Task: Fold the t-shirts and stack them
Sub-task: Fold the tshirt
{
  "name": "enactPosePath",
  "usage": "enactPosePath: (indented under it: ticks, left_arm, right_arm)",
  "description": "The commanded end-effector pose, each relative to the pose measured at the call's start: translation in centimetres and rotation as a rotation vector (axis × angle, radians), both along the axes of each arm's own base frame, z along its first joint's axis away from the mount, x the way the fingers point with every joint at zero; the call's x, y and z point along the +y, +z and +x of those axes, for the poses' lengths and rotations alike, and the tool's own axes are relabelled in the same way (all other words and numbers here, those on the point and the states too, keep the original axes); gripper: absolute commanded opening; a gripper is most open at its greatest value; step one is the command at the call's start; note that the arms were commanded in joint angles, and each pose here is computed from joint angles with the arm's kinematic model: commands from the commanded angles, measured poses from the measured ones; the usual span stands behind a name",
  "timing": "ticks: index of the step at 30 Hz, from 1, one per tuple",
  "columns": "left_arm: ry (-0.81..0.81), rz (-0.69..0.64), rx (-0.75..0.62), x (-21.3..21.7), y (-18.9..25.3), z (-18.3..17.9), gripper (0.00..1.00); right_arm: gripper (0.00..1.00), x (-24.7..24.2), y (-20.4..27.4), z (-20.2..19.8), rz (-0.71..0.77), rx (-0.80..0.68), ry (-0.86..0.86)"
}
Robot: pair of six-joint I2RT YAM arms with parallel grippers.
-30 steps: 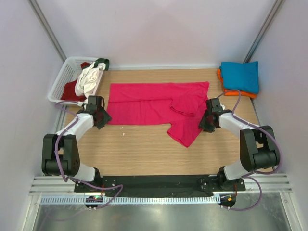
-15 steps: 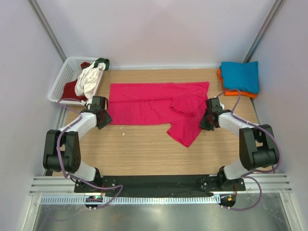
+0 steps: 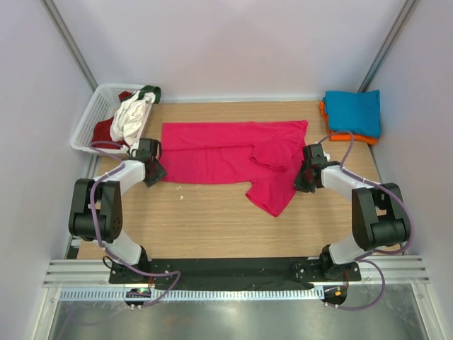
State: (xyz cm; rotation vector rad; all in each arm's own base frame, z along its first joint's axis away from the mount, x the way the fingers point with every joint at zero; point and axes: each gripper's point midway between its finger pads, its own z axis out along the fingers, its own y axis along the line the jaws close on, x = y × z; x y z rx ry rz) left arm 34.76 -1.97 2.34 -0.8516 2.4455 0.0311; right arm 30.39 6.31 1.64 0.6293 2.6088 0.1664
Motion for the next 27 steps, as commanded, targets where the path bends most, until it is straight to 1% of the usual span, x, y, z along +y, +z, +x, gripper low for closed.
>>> enactPosePath:
  ticks: [1, 6, 12, 15, 17, 21, 24, 27]
  left_arm:
    - [0.016, -0.024, -0.120, -0.4, 3.1, 2.4, 0.43]
    - [0.036, -0.048, -0.155, -0.6, 4.5, 2.3, 0.46]
    - [0.054, -0.050, -0.150, -0.5, 4.2, 2.4, 0.47]
    - [0.055, -0.048, -0.117, -0.6, 3.1, 2.4, 0.46]
    - [0.061, -0.041, -0.086, -0.4, 2.2, 2.1, 0.45]
    - [0.089, -0.015, -0.066, 0.2, 1.4, 1.4, 0.41]
    - [0.097, 0.004, -0.054, 0.6, 1.0, 1.1, 0.38]
    - [0.104, 0.007, -0.041, 0.6, 0.5, 0.9, 0.31]
  right_arm:
    - [0.09, -0.3, 0.4, 0.4, -0.020, 0.002, -0.009]
    - [0.09, -0.3, 0.4, 0.7, -0.022, 0.002, -0.012]
    - [0.09, -0.3, 0.3, 0.8, -0.023, 0.006, -0.010]
    - [0.09, -0.3, 0.3, 0.9, -0.025, 0.006, -0.007]
    - [0.09, -0.3, 0.2, 1.0, -0.027, 0.011, -0.007]
    - [0.09, -0.3, 0.1, 1.0, -0.031, 0.018, -0.009]
    - [0.06, -0.3, 0.2, 1.3, -0.025, 0.013, -0.018]
    - [0.04, -0.1, 0.4, 1.7, -0.020, 0.003, -0.023]
